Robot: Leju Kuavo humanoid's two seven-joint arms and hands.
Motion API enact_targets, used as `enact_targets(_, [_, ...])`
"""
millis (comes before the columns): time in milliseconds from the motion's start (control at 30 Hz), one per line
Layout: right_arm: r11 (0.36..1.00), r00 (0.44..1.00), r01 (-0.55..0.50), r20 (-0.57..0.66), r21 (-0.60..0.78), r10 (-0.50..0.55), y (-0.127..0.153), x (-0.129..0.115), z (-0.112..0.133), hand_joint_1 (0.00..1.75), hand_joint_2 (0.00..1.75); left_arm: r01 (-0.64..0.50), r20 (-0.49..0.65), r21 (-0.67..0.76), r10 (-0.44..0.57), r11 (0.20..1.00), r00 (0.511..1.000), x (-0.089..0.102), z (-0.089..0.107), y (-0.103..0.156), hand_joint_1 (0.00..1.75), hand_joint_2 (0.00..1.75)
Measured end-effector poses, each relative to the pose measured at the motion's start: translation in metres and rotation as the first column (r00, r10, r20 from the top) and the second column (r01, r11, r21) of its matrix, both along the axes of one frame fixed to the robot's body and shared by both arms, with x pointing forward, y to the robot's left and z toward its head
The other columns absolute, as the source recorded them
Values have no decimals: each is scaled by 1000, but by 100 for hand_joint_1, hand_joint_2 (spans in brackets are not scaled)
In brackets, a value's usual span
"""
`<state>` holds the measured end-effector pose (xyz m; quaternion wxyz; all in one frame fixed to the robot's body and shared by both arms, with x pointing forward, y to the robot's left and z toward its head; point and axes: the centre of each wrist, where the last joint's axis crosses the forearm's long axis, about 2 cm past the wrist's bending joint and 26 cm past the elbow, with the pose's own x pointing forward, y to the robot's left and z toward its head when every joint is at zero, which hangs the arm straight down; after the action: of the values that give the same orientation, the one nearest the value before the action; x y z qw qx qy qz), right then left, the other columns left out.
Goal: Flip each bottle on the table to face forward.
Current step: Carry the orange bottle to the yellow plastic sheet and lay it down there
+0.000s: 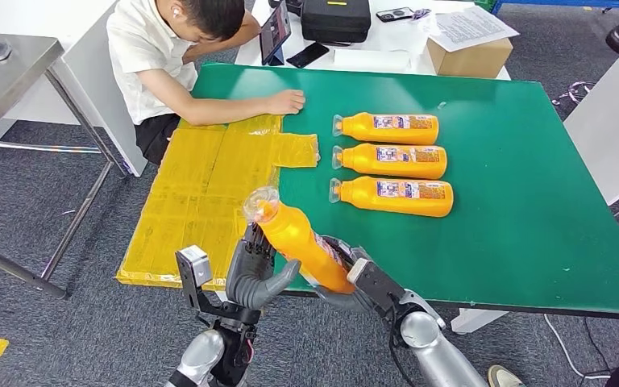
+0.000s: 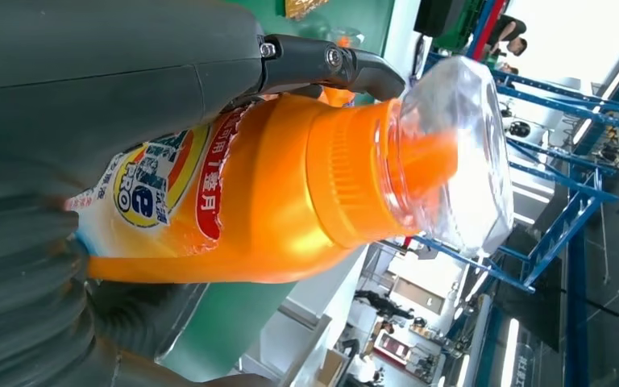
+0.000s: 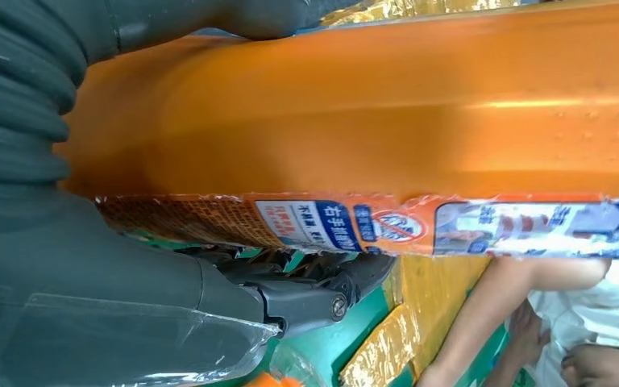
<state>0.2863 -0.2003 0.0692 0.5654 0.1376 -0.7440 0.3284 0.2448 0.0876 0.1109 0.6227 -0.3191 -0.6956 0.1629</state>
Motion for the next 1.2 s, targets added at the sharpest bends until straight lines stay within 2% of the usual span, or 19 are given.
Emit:
enact_targets(367, [989,995,-39,80,-146,52,19,7,6,175,175,37,-45,40,-35,999,998,7,-4,-2,0,175])
enact_targets(800, [981,981,-111,143,-158,134,40,4,18,175,175,59,-119,72,-50,996,992,18,-19,-2,0,175])
enact_targets(833, [981,980,-114,145,-158,137,40,4,18,175,175,61,-120,73,-52,995,991,18,-20,-2,3,175])
enact_targets(867, [981,980,-116,145,-158,140,41,4,19,175,175,63,-119,70,-54,996,991,19,-20,-2,46,175])
enact_targets(933, [981,980,-121,141,-150,142,42,4,19,157,175,64,-109,56,-58,996,992,19,-21,-2,133,175])
enact_targets(967, [982,980,-124,138,-143,144,42,4,19,118,175,64,-101,46,-59,997,993,18,-21,-2,174,175])
enact_targets(1000, [983,980,-127,135,-136,145,42,4,19,74,175,62,-94,36,-58,997,994,18,-20,-2,175,175])
enact_targets(1067, [983,980,-138,129,-123,153,43,3,19,4,175,57,-77,16,-56,998,995,17,-18,0,175,175])
enact_targets(1200, [981,976,-165,124,-100,177,48,0,18,0,175,57,-47,-25,-58,998,997,14,-14,1,175,175])
